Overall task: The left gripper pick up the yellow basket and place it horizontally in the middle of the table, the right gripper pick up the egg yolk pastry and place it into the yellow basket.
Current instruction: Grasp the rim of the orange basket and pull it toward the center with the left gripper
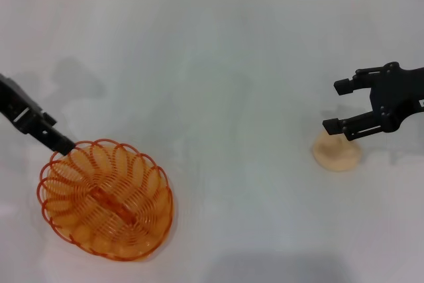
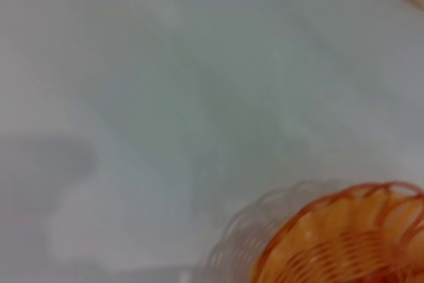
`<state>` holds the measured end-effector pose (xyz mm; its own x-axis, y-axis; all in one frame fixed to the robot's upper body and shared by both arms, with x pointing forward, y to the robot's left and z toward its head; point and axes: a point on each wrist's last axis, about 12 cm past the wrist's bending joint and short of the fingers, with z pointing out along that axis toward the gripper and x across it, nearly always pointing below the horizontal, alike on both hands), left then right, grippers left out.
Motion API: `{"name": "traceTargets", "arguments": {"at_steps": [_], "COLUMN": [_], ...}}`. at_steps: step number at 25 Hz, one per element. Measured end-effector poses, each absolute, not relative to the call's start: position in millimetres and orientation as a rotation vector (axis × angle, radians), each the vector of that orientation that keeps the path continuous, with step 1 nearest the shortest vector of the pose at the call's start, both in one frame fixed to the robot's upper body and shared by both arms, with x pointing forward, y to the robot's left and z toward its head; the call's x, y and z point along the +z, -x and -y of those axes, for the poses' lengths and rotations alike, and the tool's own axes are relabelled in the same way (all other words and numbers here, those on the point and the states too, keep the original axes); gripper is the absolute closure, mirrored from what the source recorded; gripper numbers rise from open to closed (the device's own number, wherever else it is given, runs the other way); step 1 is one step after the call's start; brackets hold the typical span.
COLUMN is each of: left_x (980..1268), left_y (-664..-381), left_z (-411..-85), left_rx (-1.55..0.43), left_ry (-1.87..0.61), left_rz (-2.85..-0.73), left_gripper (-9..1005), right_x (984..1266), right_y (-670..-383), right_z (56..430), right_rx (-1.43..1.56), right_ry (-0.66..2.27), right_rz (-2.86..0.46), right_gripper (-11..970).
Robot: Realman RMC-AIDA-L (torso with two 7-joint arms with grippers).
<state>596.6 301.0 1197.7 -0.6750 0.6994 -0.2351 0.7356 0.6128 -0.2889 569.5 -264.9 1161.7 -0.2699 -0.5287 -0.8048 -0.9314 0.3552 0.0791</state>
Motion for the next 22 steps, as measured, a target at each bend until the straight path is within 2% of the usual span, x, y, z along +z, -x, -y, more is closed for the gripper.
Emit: {"name": "traceTargets", "arguments": {"at_steps": [6,16,22], "left_x": [1194,1167,1160], "left_y": [-594,-587,-584], "left_z": [-309,-310,-307], "left_rx": [-0.489,-0.476,-0.475], "left_ry": [-1.147,-0.911,-0.858], "left_rz": [-2.824,-2.932,-2.96], "left_gripper": [297,306,312], "right_x": [1161,1160,1158], "right_y": [-569,-569,-568], "right_z": [265,264,264], "right_rx": [0.746,0.758,0.766], "right_ry": [1.259,1.257,1.251], "right_rz": [-1.934,-1.943,-1.947], "right_gripper": [100,99,99]}}
